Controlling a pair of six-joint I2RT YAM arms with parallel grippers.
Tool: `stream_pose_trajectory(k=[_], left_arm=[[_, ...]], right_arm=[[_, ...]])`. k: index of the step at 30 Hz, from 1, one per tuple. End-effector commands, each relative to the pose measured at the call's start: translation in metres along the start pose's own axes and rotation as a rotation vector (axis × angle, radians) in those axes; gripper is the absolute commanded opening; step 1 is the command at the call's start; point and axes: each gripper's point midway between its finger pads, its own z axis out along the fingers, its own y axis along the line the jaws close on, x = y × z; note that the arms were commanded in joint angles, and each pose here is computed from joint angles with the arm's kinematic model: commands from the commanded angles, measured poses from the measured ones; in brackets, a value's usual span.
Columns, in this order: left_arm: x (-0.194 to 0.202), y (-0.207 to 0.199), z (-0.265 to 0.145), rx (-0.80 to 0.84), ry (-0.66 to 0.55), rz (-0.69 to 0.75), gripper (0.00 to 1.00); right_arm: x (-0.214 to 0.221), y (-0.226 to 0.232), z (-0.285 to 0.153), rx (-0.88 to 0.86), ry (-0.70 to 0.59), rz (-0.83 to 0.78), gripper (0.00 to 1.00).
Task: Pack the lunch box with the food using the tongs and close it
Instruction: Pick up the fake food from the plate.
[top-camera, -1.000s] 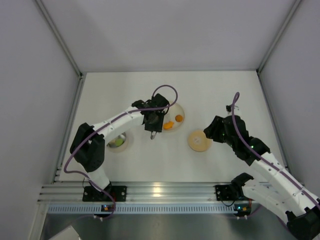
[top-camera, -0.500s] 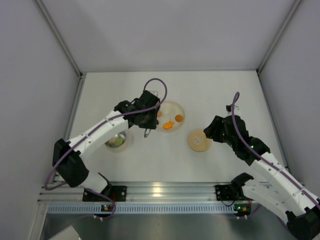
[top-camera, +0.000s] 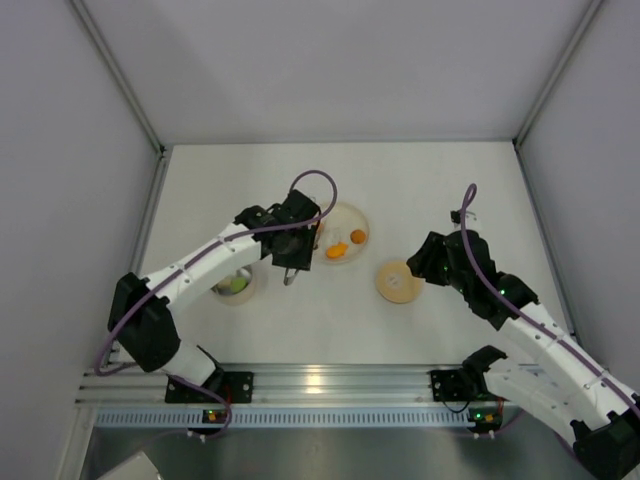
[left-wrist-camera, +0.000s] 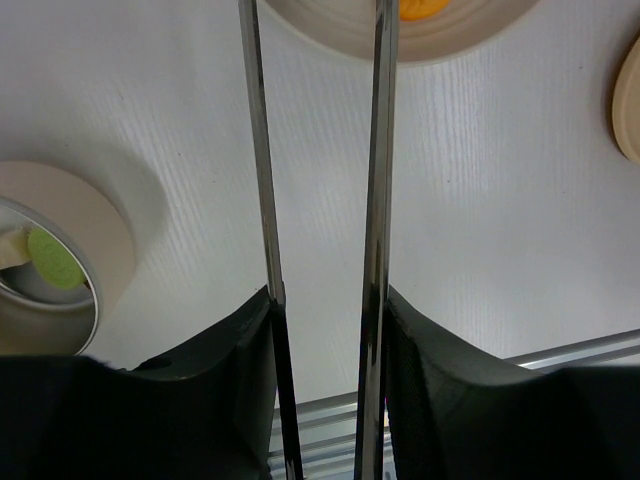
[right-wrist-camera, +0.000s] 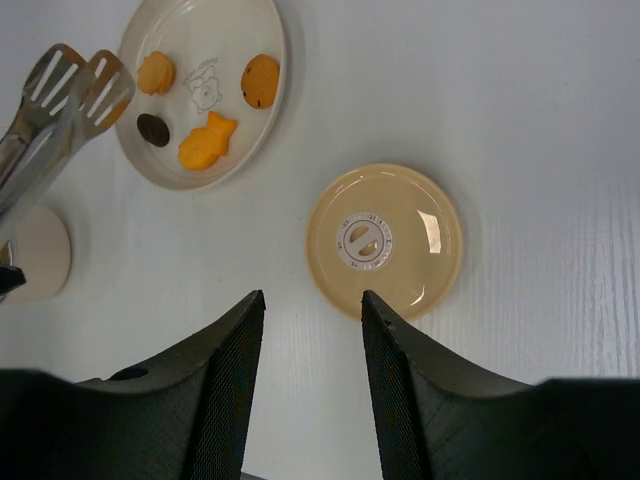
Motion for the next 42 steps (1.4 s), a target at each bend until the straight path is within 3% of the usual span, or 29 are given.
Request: stream_pose_trajectory(k=[1, 23, 42], left_arm=[[-0.004, -0.007, 0.017, 0.015, 0.006, 0.009, 0.46], [-0.015, -0.007, 0.054, -0.051, 0.03, 0.015, 0.52], [-0.024, -0.022, 0.053, 0.054, 0.042, -0.026, 0.49]], right_arm=[[-0.01, 0.011, -0.008, -0.031, -0.026, -0.012, 0.44], [-0.009, 0.009, -0.007, -0.025, -0.023, -0.023, 0.44], [-0.007, 0.01, -0.006, -0.03, -0.017, -0.024, 0.44]])
